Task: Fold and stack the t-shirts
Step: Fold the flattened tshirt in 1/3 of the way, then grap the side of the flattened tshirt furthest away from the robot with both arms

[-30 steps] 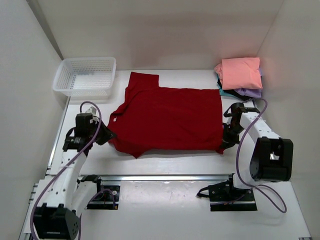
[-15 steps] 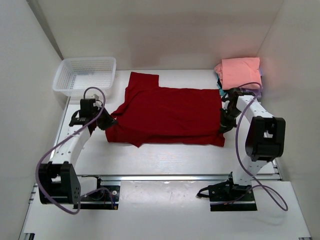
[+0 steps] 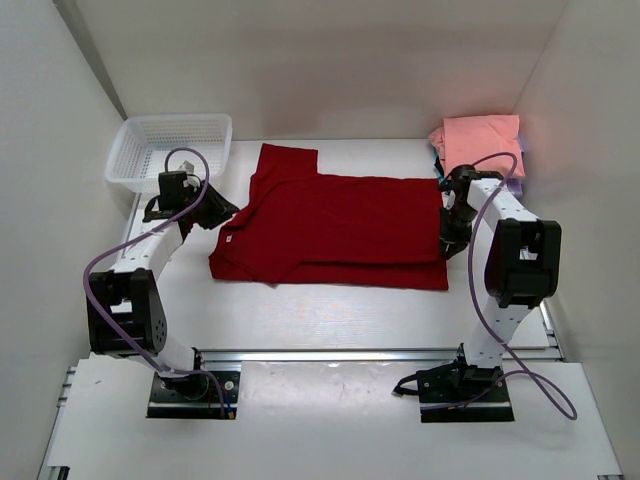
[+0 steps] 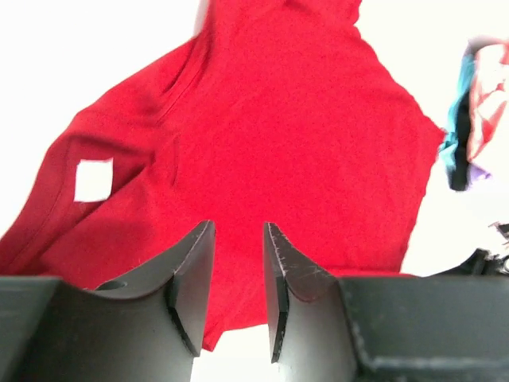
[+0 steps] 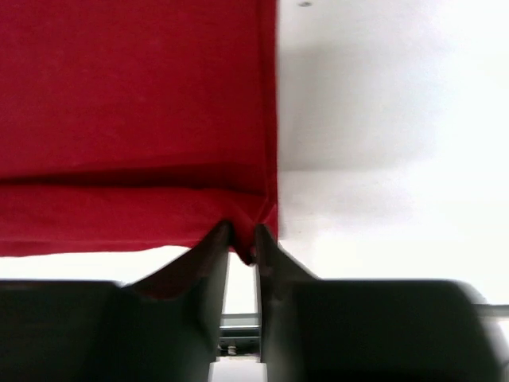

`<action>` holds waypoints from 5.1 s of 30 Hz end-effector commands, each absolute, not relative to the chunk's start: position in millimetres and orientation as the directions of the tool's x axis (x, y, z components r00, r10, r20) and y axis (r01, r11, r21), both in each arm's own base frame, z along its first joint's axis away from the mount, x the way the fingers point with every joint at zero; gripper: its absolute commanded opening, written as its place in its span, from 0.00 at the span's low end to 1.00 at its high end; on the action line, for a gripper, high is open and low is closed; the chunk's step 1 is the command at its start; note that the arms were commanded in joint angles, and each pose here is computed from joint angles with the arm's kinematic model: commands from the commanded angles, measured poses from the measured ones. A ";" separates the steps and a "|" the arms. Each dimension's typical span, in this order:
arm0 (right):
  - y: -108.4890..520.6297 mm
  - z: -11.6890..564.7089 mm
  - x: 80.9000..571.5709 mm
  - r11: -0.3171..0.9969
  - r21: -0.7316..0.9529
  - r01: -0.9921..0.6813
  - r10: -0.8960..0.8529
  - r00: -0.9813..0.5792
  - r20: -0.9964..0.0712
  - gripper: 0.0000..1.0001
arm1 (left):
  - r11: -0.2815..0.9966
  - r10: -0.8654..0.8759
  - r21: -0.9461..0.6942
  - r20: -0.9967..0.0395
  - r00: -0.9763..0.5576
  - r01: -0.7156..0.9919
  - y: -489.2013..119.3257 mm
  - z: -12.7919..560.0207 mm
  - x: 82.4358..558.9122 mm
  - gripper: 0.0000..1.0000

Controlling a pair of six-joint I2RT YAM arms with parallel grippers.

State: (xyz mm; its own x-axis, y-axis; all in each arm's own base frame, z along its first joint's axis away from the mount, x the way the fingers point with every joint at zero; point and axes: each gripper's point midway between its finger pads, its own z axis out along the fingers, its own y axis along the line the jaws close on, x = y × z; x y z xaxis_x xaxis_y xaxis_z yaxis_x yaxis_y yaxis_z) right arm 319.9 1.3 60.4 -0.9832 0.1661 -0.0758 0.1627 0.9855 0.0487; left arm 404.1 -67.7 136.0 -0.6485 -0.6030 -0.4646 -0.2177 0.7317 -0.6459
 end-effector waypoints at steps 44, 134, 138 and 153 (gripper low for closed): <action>92.7 38.7 292.6 0.957 0.283 0.060 0.111 -0.979 -0.168 0.12 | 0.761 -0.622 -0.565 -0.499 -0.603 -0.318 -72.4 82.3 419.2 0.40; 65.7 137.6 343.0 0.936 0.342 0.090 0.216 -0.911 -0.351 0.17 | 0.965 -0.215 -0.256 -0.621 -0.754 -0.064 -136.9 123.3 517.4 0.49; 67.9 135.1 359.0 0.937 0.339 0.079 0.206 -0.910 -0.359 0.17 | 0.971 -0.228 -0.206 -0.633 -0.740 -0.123 -118.7 107.2 553.0 0.54; 21.7 113.3 438.9 0.919 0.332 0.215 0.352 -0.827 -0.439 0.17 | 0.987 -0.160 -0.053 -0.486 -0.859 -0.154 -107.6 16.9 536.7 0.62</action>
